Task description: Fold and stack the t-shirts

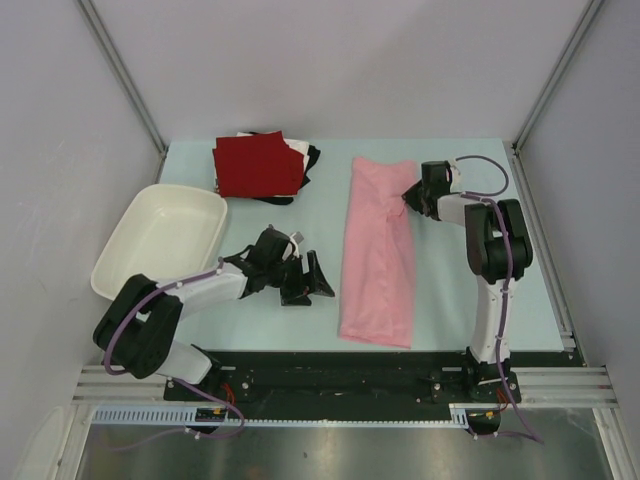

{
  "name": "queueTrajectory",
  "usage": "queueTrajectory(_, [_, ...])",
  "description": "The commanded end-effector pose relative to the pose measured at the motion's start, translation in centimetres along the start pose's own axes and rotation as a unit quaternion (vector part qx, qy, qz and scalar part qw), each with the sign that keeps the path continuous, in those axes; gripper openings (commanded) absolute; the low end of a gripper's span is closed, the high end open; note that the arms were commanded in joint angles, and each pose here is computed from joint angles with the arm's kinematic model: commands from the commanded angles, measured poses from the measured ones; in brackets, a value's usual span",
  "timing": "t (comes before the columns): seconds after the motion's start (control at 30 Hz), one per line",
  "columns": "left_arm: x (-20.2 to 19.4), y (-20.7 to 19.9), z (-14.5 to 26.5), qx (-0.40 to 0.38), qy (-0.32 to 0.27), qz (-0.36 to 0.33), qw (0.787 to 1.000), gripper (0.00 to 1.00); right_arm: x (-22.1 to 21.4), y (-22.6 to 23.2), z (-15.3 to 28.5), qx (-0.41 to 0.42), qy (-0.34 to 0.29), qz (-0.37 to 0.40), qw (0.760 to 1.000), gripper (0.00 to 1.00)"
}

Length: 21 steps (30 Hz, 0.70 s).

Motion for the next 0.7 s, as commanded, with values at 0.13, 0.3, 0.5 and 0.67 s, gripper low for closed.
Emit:
queueTrajectory(0.13, [2.2,-0.8,0.2,-0.019,-0.021,-0.024,0.999,0.85,0.8,0.0,-3.7,-0.037,0.021,0.011,0.999,0.05])
queueTrajectory(0.3, [2.4,-1.6,0.8,-0.043,-0.042,-0.032,0.998,1.0,3.9,5.8,-0.1,0.034,-0.03,0.064,0.997,0.99])
queueTrajectory(0.5, [-1.1,-2.2,-0.2,-0.078,-0.016,-0.05,0.996,0.96,7.6,9.1,11.6,0.046,-0.096,0.13,0.986,1.0])
queueTrajectory(0.67, [-5.5,-3.5,-2.2,-0.118,0.029,-0.073,0.99,0.91,5.7,4.3,19.2,0.01,-0.073,0.159,0.985,1.0])
Point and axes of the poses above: each gripper's point midway between its finger pads, its own z axis back along the fingers, its own y axis along the line the jaws close on, x = y × z, the point moved 6 cm from there along z, back along the fingers, and after that the axes turned 14 degrees about -z, right-handed, at the moved point
